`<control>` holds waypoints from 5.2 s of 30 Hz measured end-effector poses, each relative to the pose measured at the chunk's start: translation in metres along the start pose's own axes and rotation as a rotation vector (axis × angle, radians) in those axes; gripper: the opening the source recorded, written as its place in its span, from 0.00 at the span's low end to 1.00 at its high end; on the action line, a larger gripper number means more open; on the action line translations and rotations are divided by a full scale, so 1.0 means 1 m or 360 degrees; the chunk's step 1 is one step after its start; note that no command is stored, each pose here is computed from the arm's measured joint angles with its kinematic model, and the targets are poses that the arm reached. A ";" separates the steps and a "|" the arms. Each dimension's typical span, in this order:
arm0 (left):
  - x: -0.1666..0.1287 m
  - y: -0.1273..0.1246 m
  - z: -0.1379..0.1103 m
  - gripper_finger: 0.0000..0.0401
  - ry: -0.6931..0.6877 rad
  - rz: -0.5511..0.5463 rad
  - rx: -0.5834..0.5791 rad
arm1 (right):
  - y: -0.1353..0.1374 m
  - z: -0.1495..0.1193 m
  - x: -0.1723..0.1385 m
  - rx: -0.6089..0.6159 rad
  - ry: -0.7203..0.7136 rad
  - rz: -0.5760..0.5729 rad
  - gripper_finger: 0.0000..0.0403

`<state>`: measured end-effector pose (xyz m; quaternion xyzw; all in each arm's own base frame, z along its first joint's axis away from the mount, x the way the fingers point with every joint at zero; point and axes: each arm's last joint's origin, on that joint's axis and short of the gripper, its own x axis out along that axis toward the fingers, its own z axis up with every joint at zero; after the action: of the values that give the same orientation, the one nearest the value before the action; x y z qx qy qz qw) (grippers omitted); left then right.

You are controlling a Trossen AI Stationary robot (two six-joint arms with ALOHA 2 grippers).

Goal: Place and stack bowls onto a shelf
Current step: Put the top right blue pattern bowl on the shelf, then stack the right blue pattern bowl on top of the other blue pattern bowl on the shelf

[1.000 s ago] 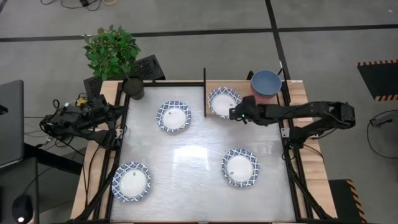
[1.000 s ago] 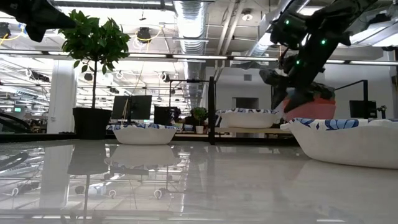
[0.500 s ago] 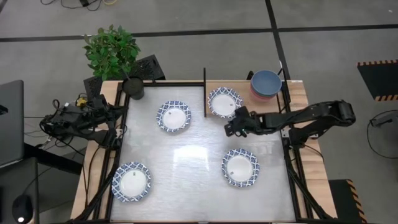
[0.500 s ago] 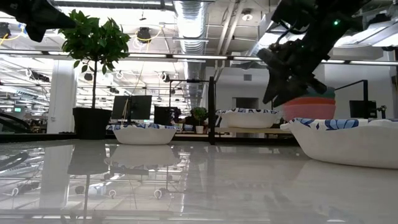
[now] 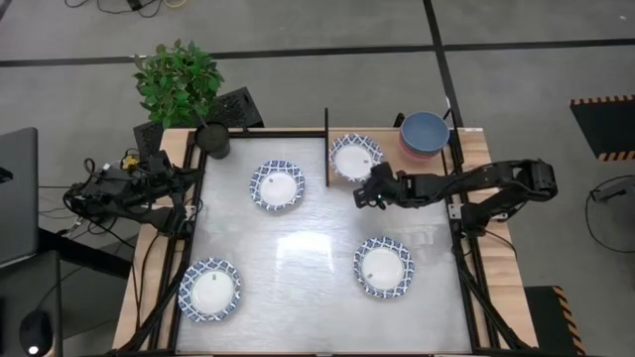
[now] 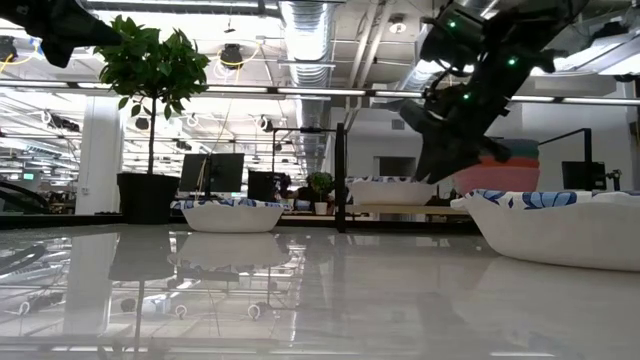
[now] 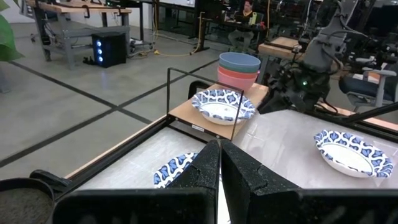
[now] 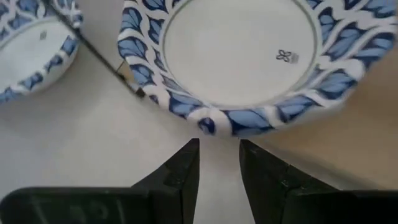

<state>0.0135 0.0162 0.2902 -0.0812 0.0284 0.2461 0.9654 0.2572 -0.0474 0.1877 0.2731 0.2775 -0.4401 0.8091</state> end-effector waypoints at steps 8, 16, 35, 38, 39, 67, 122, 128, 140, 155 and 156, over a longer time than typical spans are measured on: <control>0.000 0.000 0.000 0.00 -0.0001 0.0007 -0.0006 | -0.012 0.013 0.009 0.0053 0.0012 -0.0040 0.34; 0.000 0.000 0.000 0.00 -0.0002 0.0011 -0.0006 | -0.004 0.004 -0.013 -0.0090 0.0243 0.0238 0.34; 0.000 0.000 0.000 0.00 -0.0002 0.0011 -0.0005 | 0.003 -0.059 -0.069 -0.0648 0.0860 0.0419 0.65; 0.000 0.000 0.000 0.00 -0.0002 0.0011 -0.0006 | 0.004 -0.065 -0.073 -0.0699 0.0885 0.0424 0.65; 0.000 0.000 0.000 0.00 -0.0001 0.0010 -0.0005 | 0.004 -0.067 -0.075 -0.0704 0.0895 0.0419 0.65; 0.000 0.000 0.000 0.00 -0.0002 0.0010 -0.0006 | -0.011 -0.095 -0.069 -0.0466 0.0989 0.0295 0.05; 0.000 0.000 0.000 0.00 -0.0004 0.0020 -0.0006 | -0.079 0.168 0.002 0.0257 0.0258 0.0004 0.06; 0.000 0.000 0.000 0.00 -0.0004 0.0020 -0.0006 | -0.083 0.167 0.018 0.0279 0.0364 0.0122 0.06; 0.000 0.000 0.000 0.00 -0.0004 0.0021 -0.0006 | -0.088 0.159 0.036 0.0260 0.0518 0.0098 0.07; 0.000 0.000 0.000 0.00 -0.0004 0.0021 -0.0006 | -0.088 0.160 0.036 0.0182 0.0502 0.0113 0.25; 0.000 0.000 0.000 0.00 -0.0004 0.0020 -0.0006 | -0.088 0.160 0.036 0.0173 0.0501 0.0114 0.28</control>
<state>0.0132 0.0166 0.2902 -0.0824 0.0273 0.2525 0.9637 0.2310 -0.2182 0.2572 0.3919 0.3667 -0.3771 0.7548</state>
